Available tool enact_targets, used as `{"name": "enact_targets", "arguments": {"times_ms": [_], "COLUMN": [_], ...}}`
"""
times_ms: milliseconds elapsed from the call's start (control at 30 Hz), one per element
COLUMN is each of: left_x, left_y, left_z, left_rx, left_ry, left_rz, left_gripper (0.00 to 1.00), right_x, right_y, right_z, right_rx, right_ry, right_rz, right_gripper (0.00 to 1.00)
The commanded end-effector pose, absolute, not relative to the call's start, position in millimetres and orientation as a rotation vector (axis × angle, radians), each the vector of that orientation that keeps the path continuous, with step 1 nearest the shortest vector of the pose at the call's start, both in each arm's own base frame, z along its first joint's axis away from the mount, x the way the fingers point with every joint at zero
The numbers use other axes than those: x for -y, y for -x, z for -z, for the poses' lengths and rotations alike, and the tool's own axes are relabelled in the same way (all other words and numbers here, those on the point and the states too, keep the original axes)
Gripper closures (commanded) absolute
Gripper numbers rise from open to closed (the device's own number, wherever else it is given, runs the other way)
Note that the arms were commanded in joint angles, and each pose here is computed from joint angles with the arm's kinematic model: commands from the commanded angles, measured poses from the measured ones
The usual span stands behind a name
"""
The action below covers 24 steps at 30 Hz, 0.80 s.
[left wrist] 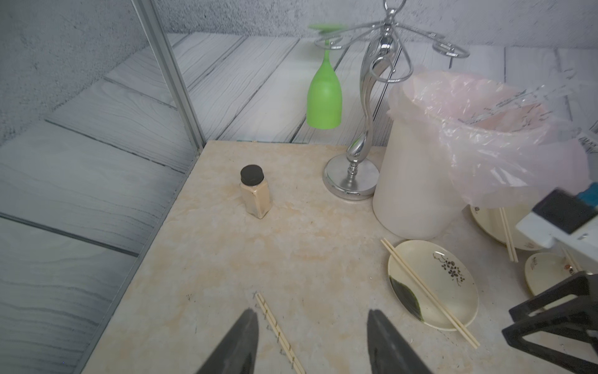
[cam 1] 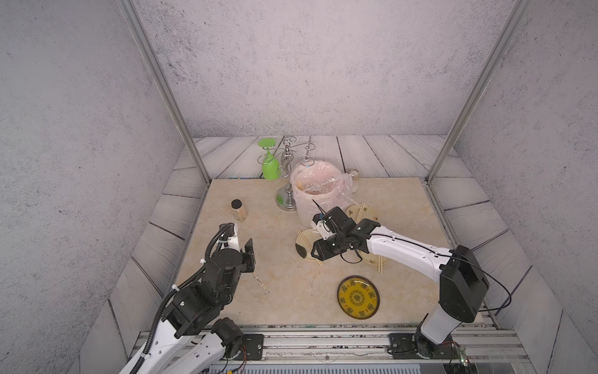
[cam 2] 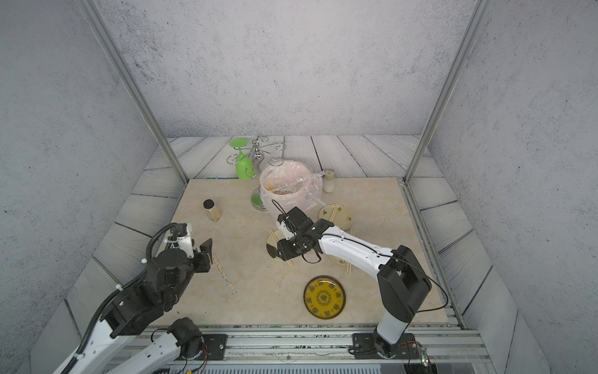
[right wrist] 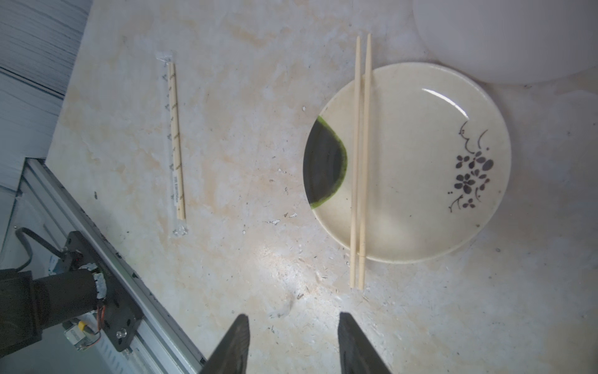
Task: Remove the packaging of disposable chopsticks
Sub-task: Place the disposable chopsticks on the plate, then pick up the disposable chopsticks from the center of the board.
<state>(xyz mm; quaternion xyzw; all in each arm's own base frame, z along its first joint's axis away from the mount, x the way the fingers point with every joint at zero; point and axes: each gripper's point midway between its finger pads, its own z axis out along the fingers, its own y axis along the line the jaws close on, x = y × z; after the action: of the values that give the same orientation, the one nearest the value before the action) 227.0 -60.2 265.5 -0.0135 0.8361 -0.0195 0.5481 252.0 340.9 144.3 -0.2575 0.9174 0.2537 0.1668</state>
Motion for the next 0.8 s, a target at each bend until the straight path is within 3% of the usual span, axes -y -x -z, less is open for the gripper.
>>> {"name": "enact_targets", "arguments": {"times_ms": [0, 200, 367, 767], "left_x": [53.7, 71.6, 59.9, 43.1], "left_y": [-232.3, -249.9, -245.9, -223.8], "left_z": [-231.7, -163.4, -108.2, -27.0], "left_rx": [-2.126, -2.328, -2.448, -2.731], "left_ry": [0.105, 0.216, 0.489, 0.678], "left_rz": [-0.06, -0.006, 0.204, 0.144], "left_gripper": [0.43, 0.32, 0.32, 0.44], "right_x": [-345.4, -352.4, -344.7, -308.9], "right_y": [-235.3, -202.7, -183.8, -183.1], "right_z": [-164.6, -165.7, -172.6, -192.5], "right_rx": [-2.56, -2.549, -2.505, -2.382], "right_ry": [0.741, 0.779, 0.783, 0.773], "right_rz": [-0.769, -0.793, -0.805, -0.715], "right_gripper": [0.54, 0.54, 0.53, 0.49]}}
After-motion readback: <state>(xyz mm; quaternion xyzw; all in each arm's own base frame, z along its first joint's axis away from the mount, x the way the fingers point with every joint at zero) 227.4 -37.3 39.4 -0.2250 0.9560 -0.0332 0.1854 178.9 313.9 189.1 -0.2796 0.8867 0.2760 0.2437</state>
